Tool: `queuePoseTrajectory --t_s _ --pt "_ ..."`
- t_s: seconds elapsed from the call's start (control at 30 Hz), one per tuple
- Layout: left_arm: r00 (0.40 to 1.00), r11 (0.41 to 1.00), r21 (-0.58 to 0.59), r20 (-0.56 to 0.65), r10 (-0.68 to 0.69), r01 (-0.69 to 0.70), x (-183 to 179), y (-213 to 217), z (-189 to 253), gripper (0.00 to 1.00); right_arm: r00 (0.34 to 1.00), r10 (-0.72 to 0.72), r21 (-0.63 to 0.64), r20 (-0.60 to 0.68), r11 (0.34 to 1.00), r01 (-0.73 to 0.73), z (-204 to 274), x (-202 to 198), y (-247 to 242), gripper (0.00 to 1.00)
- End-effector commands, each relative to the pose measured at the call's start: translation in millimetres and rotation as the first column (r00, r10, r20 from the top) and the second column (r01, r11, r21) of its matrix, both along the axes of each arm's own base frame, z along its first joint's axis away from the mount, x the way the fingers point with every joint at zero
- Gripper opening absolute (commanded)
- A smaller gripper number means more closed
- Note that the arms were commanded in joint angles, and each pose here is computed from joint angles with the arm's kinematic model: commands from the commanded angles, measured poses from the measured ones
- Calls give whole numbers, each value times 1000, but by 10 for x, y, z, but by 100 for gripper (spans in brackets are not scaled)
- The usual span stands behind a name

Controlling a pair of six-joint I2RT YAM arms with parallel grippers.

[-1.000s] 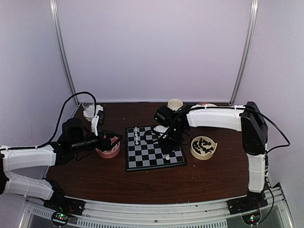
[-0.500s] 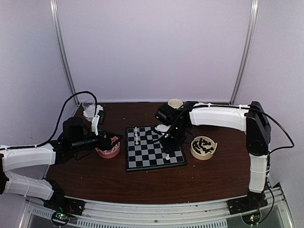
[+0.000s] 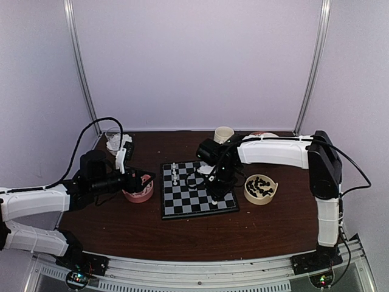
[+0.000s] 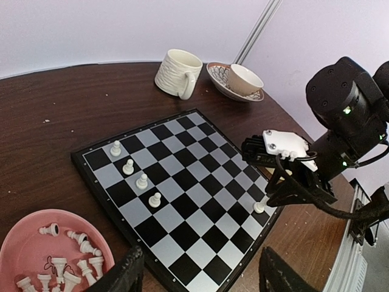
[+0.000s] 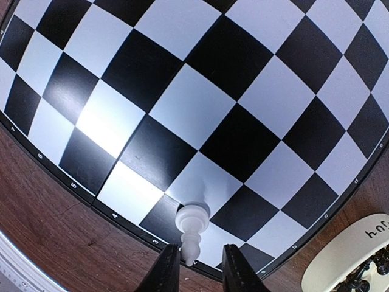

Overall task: Set up the chess pieces on the board
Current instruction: Pick up the bishop from the chessboard.

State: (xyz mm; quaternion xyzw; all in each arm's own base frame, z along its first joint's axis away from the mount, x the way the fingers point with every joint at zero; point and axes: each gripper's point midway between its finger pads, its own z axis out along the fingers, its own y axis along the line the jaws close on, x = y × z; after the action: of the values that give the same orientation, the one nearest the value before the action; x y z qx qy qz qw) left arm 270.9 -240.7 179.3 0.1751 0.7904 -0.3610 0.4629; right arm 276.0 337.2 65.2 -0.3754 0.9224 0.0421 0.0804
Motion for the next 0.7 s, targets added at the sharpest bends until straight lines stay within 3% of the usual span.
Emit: queuePoseTrajectory --t_s 0.0,0.67 --pt "998 1000 -11 54 12 -12 46 6 171 65 1000 6 3 10 1000 -6 22 30 60 24" --pt "998 1000 -7 56 16 -16 45 18 193 65 1000 22 98 16 995 -23 129 21 240 0"
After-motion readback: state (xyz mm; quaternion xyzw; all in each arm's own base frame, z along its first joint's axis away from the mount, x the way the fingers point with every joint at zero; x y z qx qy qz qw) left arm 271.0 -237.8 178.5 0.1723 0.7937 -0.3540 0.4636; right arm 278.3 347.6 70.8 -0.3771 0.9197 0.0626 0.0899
